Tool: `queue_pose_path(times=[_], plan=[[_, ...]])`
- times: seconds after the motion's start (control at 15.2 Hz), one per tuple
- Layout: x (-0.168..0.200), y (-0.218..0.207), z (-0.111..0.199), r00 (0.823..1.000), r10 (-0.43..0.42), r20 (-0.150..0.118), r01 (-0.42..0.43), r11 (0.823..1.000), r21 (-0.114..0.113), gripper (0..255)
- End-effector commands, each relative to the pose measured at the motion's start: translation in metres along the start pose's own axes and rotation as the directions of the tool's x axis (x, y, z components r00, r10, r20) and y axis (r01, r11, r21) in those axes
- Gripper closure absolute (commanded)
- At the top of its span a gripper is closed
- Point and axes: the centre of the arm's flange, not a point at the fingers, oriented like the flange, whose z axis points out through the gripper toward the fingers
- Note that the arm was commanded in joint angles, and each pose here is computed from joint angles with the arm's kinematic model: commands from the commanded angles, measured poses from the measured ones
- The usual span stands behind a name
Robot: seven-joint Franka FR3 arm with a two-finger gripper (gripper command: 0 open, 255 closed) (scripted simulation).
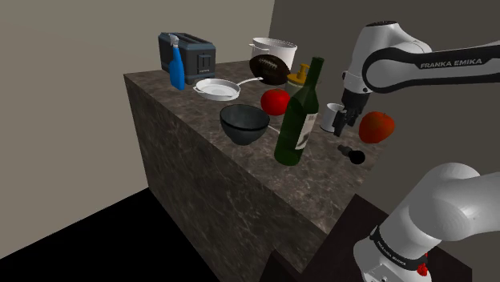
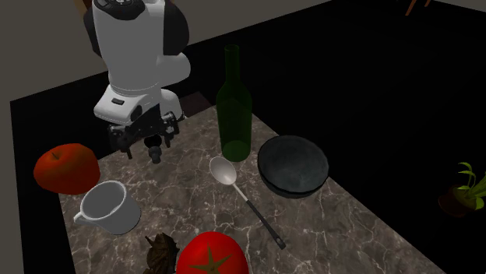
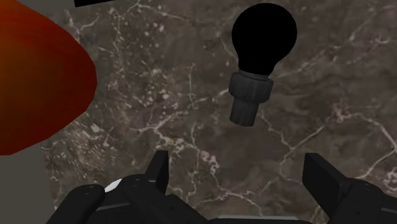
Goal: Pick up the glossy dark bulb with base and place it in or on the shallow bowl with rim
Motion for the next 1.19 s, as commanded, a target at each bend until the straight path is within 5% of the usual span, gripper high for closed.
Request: queue_pose_path(times=[0.0,0.33,0.4,0.99,1.06,1.12], plan=[[0.000,0.000,0.001,1.000,0.000,0.000,0.000,1.000,0.000,0],[0.000,0.000,0.001,1.000,0.000,0.000,0.000,1.000,0.000,0],[0.000,0.000,0.001,1.000,0.000,0.000,0.000,1.000,0.000,255],[0.000,0.000,0.001,1.000,0.000,0.000,0.000,1.000,0.000,255],[0.000,0.000,0.001,1.000,0.000,0.000,0.000,1.000,0.000,0],[-0.016,-0.002,0.005,0.999,0.036,-0.026,-0.036,0.999,0.006,0]])
